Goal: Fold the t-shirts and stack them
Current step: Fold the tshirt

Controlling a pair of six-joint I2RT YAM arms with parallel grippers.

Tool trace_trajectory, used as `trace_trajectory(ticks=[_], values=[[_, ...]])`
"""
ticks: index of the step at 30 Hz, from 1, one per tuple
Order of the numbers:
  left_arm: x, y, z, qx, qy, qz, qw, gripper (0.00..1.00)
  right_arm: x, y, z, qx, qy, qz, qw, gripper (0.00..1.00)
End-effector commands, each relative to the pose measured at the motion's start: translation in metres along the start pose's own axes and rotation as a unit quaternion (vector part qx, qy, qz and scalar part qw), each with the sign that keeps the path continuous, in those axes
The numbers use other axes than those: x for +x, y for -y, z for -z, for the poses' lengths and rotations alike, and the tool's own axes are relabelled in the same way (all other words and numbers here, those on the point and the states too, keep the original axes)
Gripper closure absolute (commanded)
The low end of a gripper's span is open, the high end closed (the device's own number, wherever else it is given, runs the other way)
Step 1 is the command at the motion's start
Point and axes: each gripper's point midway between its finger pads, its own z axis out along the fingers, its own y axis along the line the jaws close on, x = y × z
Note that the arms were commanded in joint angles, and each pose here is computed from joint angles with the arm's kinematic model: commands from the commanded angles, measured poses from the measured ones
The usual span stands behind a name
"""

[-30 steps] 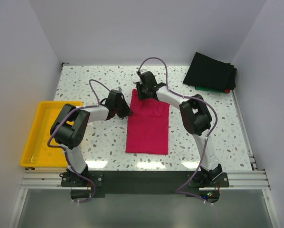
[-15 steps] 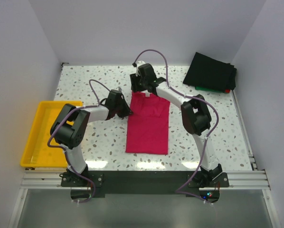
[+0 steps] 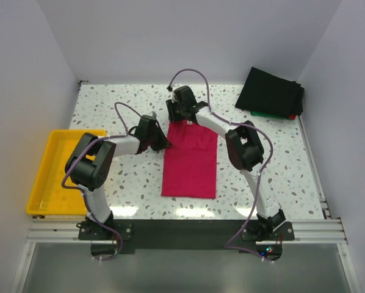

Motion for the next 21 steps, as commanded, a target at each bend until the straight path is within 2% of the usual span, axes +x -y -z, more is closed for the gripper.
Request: trace_trajectory(ticks=[1,7,9,11,12,15,19,21], values=[[0.002,-0.011,-0.006,-0.018,-0.007,0.008,1.000,0.91,-0.014,-0.014,0.003,-0.016,0.013,0.010,1.000,0.60],[0.002,-0.010,-0.006,-0.018,-0.006,0.008,1.000,0.91,-0.008,-0.013,-0.003,-0.008,0.002,0.013,1.000,0.60],[0.002,-0.011,-0.006,-0.019,-0.006,0.009,1.000,0.91,-0.009,-0.013,-0.003,-0.007,0.003,0.013,1.000,0.66],[0.003,-0.012,-0.006,-0.020,-0.007,0.009,1.000,0.91,-0.010,-0.012,-0.004,-0.005,0.004,0.011,1.000,0.74],[0.003,-0.013,-0.007,-0.021,-0.007,0.009,1.000,0.91,-0.014,-0.012,-0.003,-0.005,0.007,0.009,1.000,0.82],[0.003,-0.014,-0.007,-0.023,-0.008,0.009,1.000,0.91,-0.021,-0.014,-0.003,-0.012,0.013,0.006,1.000,0.92],[0.004,-0.014,-0.007,-0.023,-0.009,0.009,1.000,0.91,-0.033,-0.016,-0.001,-0.027,0.024,-0.007,0.999,0.95],[0.004,-0.014,-0.006,-0.023,-0.008,0.009,1.000,0.91,-0.037,-0.013,0.003,-0.019,0.026,-0.005,0.999,0.89]])
